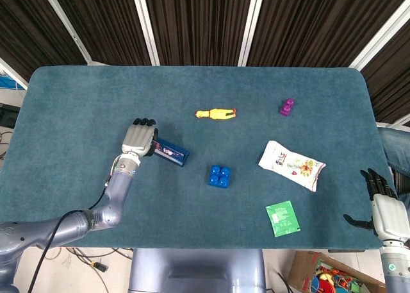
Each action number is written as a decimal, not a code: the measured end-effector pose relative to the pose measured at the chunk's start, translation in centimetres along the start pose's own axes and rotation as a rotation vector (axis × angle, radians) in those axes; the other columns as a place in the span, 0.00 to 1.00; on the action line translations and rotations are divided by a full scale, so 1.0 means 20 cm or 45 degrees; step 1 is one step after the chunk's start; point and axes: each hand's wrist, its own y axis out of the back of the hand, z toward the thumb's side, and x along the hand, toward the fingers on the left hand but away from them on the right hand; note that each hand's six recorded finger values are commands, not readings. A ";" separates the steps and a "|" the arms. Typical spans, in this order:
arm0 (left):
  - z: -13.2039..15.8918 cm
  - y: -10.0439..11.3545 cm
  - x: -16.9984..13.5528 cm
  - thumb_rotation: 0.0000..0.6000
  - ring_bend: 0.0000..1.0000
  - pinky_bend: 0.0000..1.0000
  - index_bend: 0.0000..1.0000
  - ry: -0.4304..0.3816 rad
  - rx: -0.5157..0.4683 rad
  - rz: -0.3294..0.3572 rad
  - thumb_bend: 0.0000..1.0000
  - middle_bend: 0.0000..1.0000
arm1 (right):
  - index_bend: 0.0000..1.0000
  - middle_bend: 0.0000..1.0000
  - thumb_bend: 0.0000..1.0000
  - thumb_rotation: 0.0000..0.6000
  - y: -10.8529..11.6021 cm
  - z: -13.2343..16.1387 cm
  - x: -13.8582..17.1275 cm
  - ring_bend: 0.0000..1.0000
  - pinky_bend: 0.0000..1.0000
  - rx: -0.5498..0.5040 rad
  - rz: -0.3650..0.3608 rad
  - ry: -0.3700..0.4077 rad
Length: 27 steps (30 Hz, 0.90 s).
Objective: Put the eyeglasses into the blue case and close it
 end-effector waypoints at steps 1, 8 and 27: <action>0.00 0.00 0.00 1.00 0.10 0.13 0.58 0.003 -0.001 -0.001 0.51 0.18 | 0.09 0.00 0.08 1.00 0.00 0.00 0.00 0.00 0.17 0.000 -0.001 0.001; 0.01 0.01 0.04 1.00 0.10 0.13 0.56 0.024 0.007 0.006 0.51 0.18 | 0.09 0.00 0.08 1.00 0.00 0.00 0.00 0.00 0.17 0.005 0.000 0.001; 0.06 -0.04 0.12 1.00 0.10 0.12 0.17 0.058 0.003 -0.035 0.50 0.18 | 0.09 0.00 0.08 1.00 0.00 -0.01 0.00 0.00 0.17 0.000 0.009 -0.015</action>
